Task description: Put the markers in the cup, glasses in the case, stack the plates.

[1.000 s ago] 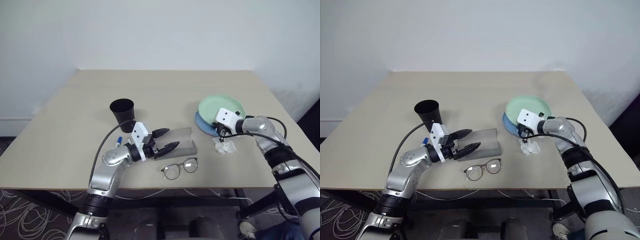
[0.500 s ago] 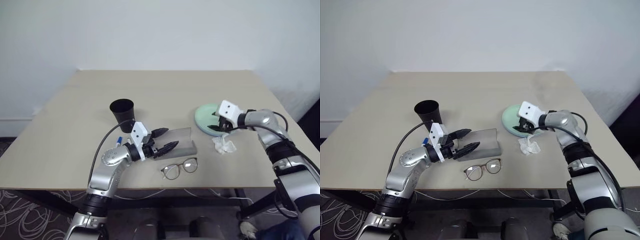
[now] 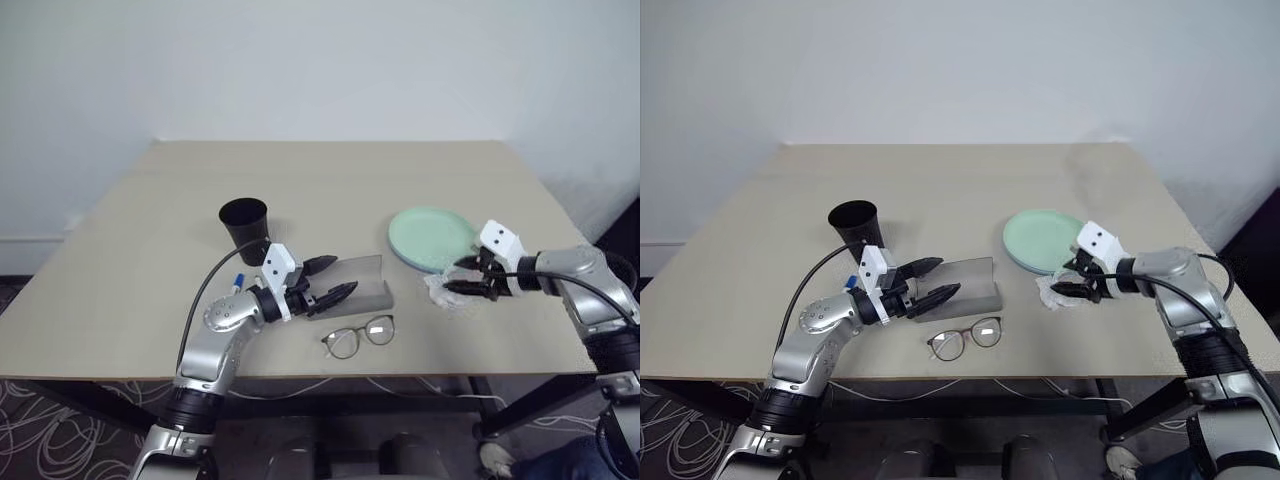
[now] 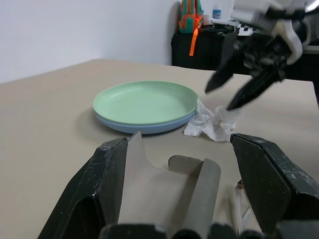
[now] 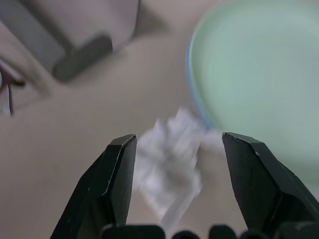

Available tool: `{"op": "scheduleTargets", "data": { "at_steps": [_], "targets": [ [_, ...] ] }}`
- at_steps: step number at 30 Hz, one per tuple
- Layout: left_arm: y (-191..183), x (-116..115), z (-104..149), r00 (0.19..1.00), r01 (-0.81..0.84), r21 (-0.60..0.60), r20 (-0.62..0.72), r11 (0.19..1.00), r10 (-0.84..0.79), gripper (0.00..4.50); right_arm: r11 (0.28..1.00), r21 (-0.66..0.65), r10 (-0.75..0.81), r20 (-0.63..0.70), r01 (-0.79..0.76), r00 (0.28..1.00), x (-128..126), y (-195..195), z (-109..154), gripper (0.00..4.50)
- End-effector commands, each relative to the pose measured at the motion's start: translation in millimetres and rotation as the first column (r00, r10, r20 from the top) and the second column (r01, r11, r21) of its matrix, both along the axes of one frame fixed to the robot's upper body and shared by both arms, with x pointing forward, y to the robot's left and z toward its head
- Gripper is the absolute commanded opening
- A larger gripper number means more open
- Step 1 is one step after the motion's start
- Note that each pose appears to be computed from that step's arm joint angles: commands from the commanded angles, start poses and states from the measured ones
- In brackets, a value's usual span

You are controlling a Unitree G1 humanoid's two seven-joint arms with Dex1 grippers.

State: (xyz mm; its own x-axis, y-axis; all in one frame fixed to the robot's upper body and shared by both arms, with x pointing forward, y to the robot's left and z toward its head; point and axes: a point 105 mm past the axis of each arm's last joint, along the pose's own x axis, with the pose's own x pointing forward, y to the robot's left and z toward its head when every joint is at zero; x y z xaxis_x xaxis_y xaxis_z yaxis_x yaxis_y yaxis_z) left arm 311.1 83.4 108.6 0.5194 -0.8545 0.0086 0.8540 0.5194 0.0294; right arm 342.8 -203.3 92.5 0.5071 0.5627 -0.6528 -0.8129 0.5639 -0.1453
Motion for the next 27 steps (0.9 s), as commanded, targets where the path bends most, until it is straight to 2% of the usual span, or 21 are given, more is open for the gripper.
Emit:
{"op": "scheduleTargets", "data": {
  "at_steps": [1,6,7,9,15,16,21,27],
  "targets": [
    [-4.5,2.2,15.0,0.998,0.018,-0.007,0.066,1.0,-0.018,3.49,0.997,-0.042,-0.061,0.005,0.062,0.998,3.5,-9.5,1.5,2.97],
    [-5.3,2.8,15.4,0.997,0.022,-0.006,0.069,1.0,-0.022,3.49,0.989,-0.047,-0.143,-0.053,0.141,0.988,5.9,-15.9,-15.1,2.97],
    [-5.2,2.8,15.8,0.997,0.022,-0.006,0.07,1.0,-0.022,3.49,0.987,-0.05,-0.153,-0.059,0.15,0.986,6.3,-17.0,-16.9,2.81],
    [-4.9,2.6,15.9,0.997,0.023,-0.006,0.07,1.0,-0.022,3.49,0.985,-0.058,-0.164,-0.066,0.16,0.984,6.5,-18.9,-20.3,2.38],
    [-3.8,1.5,14.9,0.997,0.024,0.0,0.067,1.0,-0.024,3.49,0.986,-0.047,-0.164,-0.069,0.161,0.984,6.5,-18.3,-21.3,0.25],
    [-3.6,1.5,14.9,0.997,0.024,0.001,0.067,1.0,-0.024,3.49,0.987,-0.044,-0.156,-0.063,0.154,0.986,6.1,-17.3,-18.6,0.04],
    [-2.4,1.1,14.2,0.998,0.025,0.004,0.064,1.0,-0.025,3.49,0.998,-0.017,-0.052,-0.011,0.052,0.999,0.3,-7.9,2.6,0.04],
    [-2.2,1.5,13.1,0.998,0.025,0.008,0.061,1.0,-0.026,3.49,0.997,0.008,0.081,0.103,-0.082,0.991,-1.8,5.5,39.6,0.04]
  ]
}}
